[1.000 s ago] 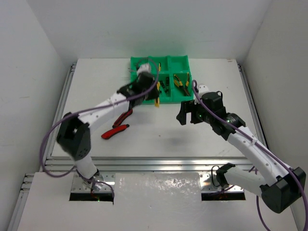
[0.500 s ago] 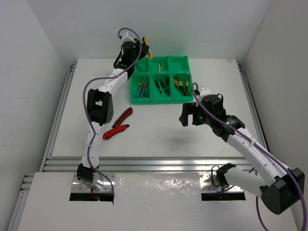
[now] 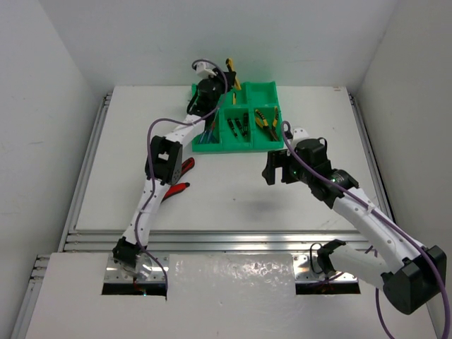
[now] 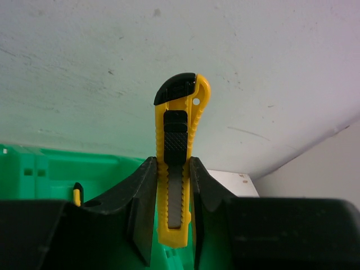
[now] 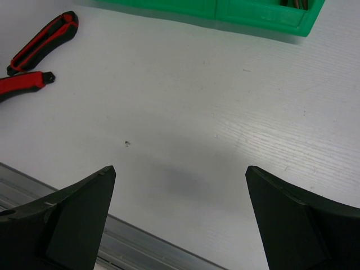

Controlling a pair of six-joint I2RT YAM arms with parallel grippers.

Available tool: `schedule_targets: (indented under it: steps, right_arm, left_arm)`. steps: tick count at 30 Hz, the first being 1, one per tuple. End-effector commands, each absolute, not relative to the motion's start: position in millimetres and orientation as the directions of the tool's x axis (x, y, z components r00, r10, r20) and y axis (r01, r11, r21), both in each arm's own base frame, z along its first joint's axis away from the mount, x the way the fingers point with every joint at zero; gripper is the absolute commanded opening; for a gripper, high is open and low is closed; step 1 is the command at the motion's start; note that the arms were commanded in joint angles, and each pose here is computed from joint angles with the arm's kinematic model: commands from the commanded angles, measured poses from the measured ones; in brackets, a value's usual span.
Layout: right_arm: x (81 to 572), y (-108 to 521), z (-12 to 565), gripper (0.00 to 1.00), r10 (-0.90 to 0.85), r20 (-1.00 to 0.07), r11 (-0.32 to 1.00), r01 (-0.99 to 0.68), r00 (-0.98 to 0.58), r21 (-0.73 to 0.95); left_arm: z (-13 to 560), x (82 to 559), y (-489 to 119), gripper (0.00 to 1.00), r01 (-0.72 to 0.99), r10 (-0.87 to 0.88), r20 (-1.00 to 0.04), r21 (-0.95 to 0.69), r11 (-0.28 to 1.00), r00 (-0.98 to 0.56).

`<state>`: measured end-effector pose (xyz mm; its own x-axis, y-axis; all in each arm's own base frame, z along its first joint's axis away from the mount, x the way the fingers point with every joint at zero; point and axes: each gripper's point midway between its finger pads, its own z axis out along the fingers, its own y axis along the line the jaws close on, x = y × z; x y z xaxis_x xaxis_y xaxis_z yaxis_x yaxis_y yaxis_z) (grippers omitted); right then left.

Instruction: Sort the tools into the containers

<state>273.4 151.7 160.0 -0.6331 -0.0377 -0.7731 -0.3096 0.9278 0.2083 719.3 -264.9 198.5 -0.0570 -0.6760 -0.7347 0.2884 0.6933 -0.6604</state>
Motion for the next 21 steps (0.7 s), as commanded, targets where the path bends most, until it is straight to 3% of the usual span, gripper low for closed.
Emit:
schedule_targets:
  steps: [1, 2, 3, 6, 9, 13, 15, 16, 17, 18, 19, 21]
  right_arm:
    - [279, 156, 179, 0.99, 0.001, -0.817, 0.917, -0.326, -0.577, 0.230]
    - [279, 156, 180, 0.99, 0.003, -0.818, 0.917, -0.325, -0.575, 0.232]
    - [277, 159, 180, 0.99, 0.000, -0.817, 0.908, -0.342, -0.577, 0.242]
    - [276, 160, 179, 0.99, -0.002, -0.814, 0.904, -0.349, -0.580, 0.247]
    - [276, 162, 178, 0.99, -0.003, -0.810, 0.900, -0.354, -0.586, 0.253]
    - [277, 163, 175, 0.99, -0.011, -0.810, 0.900, -0.359, -0.586, 0.248]
    - [277, 164, 174, 0.99, -0.020, -0.803, 0.898, -0.363, -0.596, 0.247]
    - [278, 165, 169, 0.99, -0.033, -0.793, 0.898, -0.366, -0.609, 0.244]
    - [279, 166, 168, 0.99, -0.039, -0.788, 0.897, -0.369, -0.614, 0.243]
    - [279, 167, 167, 0.99, -0.044, -0.782, 0.897, -0.369, -0.622, 0.243]
    - [280, 167, 165, 0.99, -0.049, -0.778, 0.899, -0.368, -0.627, 0.239]
    - [281, 166, 162, 0.99, -0.055, -0.771, 0.903, -0.362, -0.635, 0.234]
  left_arm:
    - [217, 722, -256, 0.19, 0.315, -0.693, -0.720, -0.651, 0.690, 0.029]
    - [214, 722, -257, 0.30, 0.306, -0.690, -0.723, -0.651, 0.695, 0.031]
    - [214, 722, -257, 0.51, 0.302, -0.683, -0.729, -0.645, 0.702, 0.032]
    - [219, 720, -262, 0.78, 0.311, -0.680, -0.733, -0.642, 0.701, 0.021]
    - [249, 712, -269, 0.87, 0.339, -0.682, -0.731, -0.633, 0.696, 0.036]
    - [323, 687, -277, 0.89, 0.398, -0.678, -0.732, -0.603, 0.691, 0.067]
    - [330, 675, -279, 0.91, 0.364, -0.589, -0.806, -0.533, 0.764, 0.057]
    - [372, 654, -278, 0.94, 0.371, -0.573, -0.815, -0.507, 0.778, 0.087]
    - [378, 647, -271, 0.97, 0.329, -0.541, -0.837, -0.490, 0.807, 0.081]
    - [346, 640, -266, 0.97, 0.258, -0.458, -0.889, -0.449, 0.856, -0.027]
    - [379, 618, -252, 0.98, 0.250, -0.440, -0.898, -0.430, 0.868, -0.019]
    - [316, 590, -225, 1.00, 0.118, -0.294, -0.935, -0.320, 0.940, -0.196]
